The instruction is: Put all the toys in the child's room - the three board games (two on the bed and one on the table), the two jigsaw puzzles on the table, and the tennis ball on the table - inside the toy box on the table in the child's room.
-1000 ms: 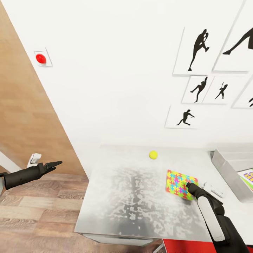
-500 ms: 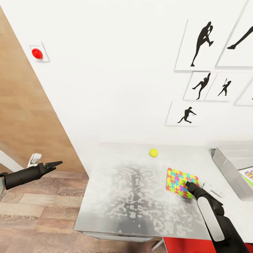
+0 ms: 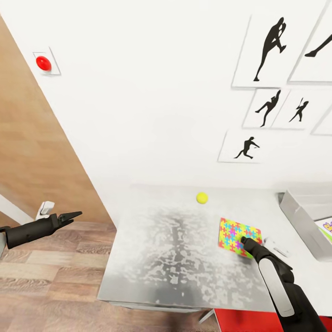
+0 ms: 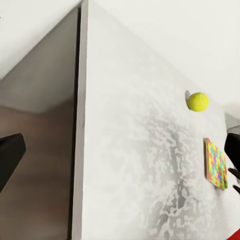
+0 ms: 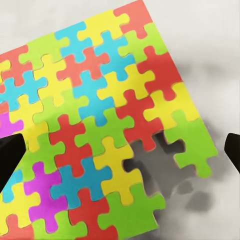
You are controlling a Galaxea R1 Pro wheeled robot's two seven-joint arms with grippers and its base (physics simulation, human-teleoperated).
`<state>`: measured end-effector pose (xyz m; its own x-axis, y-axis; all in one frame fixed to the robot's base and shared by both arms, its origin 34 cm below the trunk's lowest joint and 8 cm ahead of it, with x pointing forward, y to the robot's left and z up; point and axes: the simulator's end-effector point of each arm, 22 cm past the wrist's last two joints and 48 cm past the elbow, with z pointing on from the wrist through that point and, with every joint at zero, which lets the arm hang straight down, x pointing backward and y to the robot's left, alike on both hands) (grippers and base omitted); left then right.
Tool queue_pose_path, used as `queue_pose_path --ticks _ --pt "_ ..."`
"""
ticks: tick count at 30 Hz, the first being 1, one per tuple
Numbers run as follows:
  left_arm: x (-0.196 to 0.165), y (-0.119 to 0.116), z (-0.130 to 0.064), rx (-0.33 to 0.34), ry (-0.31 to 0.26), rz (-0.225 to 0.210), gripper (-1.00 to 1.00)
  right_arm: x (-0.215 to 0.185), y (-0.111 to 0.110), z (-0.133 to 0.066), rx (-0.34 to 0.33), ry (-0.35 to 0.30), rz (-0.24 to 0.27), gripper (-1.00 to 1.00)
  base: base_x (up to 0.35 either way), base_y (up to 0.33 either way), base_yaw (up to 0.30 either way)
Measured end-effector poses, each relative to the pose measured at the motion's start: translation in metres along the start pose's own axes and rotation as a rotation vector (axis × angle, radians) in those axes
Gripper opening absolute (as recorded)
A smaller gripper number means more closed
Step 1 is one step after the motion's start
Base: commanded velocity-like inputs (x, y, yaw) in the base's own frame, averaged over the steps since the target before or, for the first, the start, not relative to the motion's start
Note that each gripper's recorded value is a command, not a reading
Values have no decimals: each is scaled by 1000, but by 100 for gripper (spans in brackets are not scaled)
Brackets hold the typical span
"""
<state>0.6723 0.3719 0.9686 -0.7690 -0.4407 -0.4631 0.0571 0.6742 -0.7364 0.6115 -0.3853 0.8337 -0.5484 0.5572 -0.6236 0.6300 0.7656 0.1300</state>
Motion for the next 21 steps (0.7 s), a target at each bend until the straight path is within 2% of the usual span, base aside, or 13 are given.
queue_pose_path --ticks 7,12,21 --pt "3 5 3 -5 8 -7 100 5 2 3 -11 9 -4 100 0 0 0" --pt "15 5 12 -5 45 -2 100 7 0 5 -5 10 -15 100 0 0 0" --pt "20 8 16 -9 61 -6 100 5 1 6 -5 5 -18 100 0 0 0"
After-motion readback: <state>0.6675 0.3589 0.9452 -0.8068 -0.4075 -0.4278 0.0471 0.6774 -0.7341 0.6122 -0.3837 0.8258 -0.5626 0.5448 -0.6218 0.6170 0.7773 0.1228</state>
